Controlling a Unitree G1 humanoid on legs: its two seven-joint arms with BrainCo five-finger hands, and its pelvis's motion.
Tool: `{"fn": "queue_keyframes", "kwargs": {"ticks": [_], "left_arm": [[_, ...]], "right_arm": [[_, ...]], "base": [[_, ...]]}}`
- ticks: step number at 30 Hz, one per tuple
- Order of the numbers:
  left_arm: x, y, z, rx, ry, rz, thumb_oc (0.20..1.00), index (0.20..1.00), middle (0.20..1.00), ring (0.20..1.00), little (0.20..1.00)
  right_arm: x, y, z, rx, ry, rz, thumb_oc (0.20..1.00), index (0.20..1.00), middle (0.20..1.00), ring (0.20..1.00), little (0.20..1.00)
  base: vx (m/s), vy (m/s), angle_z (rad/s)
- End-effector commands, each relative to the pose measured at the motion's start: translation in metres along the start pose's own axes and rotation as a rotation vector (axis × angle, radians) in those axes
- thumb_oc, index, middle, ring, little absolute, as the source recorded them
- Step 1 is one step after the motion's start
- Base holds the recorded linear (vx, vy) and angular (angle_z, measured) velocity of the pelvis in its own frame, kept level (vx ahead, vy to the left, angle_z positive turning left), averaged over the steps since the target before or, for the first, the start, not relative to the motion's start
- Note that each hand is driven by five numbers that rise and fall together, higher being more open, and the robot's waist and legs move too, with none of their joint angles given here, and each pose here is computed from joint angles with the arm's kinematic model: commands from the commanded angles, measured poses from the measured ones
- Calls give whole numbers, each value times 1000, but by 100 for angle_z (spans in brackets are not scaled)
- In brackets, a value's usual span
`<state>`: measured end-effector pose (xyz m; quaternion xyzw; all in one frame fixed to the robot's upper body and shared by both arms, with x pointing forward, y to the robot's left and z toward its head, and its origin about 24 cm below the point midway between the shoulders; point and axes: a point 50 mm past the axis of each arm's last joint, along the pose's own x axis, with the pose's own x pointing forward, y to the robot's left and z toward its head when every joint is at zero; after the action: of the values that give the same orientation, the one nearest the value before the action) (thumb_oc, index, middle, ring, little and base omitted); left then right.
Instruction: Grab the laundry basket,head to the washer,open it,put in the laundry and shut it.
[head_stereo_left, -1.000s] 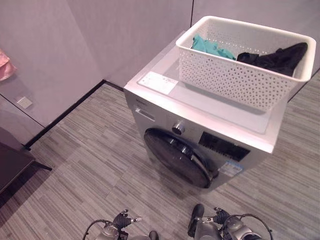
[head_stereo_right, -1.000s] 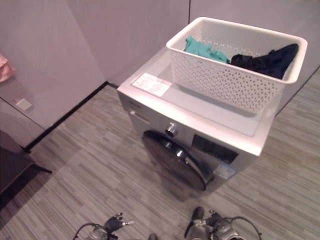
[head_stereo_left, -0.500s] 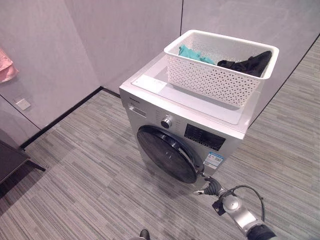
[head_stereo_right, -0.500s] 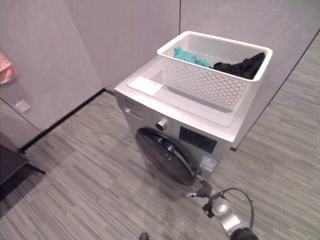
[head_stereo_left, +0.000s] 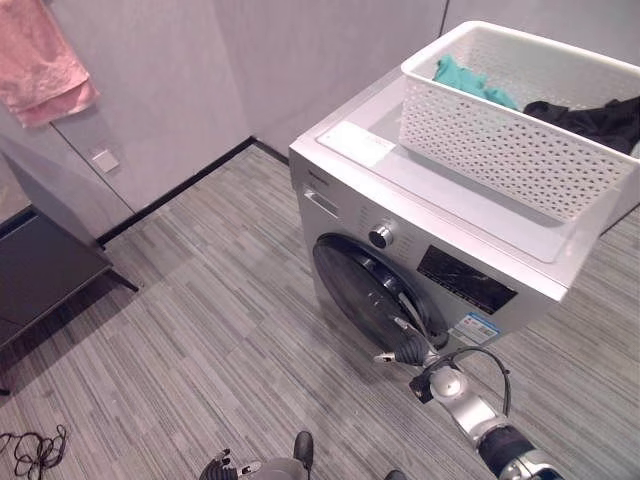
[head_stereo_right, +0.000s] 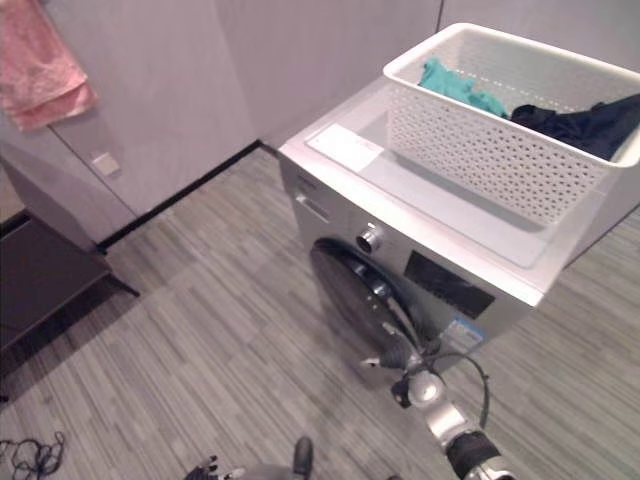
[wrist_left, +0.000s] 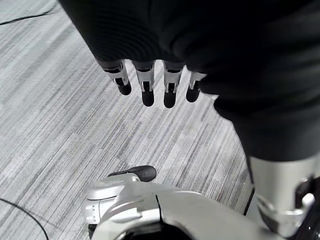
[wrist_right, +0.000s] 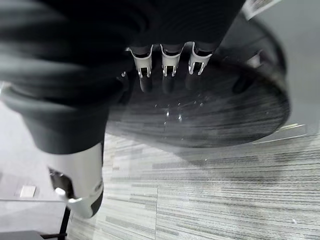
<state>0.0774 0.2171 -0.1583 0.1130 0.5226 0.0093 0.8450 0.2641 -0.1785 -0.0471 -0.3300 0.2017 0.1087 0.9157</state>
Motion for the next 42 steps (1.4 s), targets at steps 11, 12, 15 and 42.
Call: {"fn": "queue_keyframes", "kwargs": {"ticks": [11,12,15,42], "left_arm": [[7,15,9,79,17,52,1000,1000,1000,1000,1000],[7,14,9,79,17,52,1000,1000,1000,1000,1000],[7,12,8,70,21,50,1000,1000,1000,1000,1000],[3,19,5,21,5,70,1000,1000,1000,1000,1000]], "right_arm": [[3,-63,53,-11,-238,-210,1000,1000,1000,1000,1000],[2,-63,53,-11,-237,-210,1000,1000,1000,1000,1000],[-24,-64,39,28,-266,-222,1000,1000,1000,1000,1000],[-36,-56,23,89,-231,-225,1000,1000,1000,1000,1000]], "base": [[6,8,10],[32,0,3],[63,-8,-3],[19,-7,-4]]}}
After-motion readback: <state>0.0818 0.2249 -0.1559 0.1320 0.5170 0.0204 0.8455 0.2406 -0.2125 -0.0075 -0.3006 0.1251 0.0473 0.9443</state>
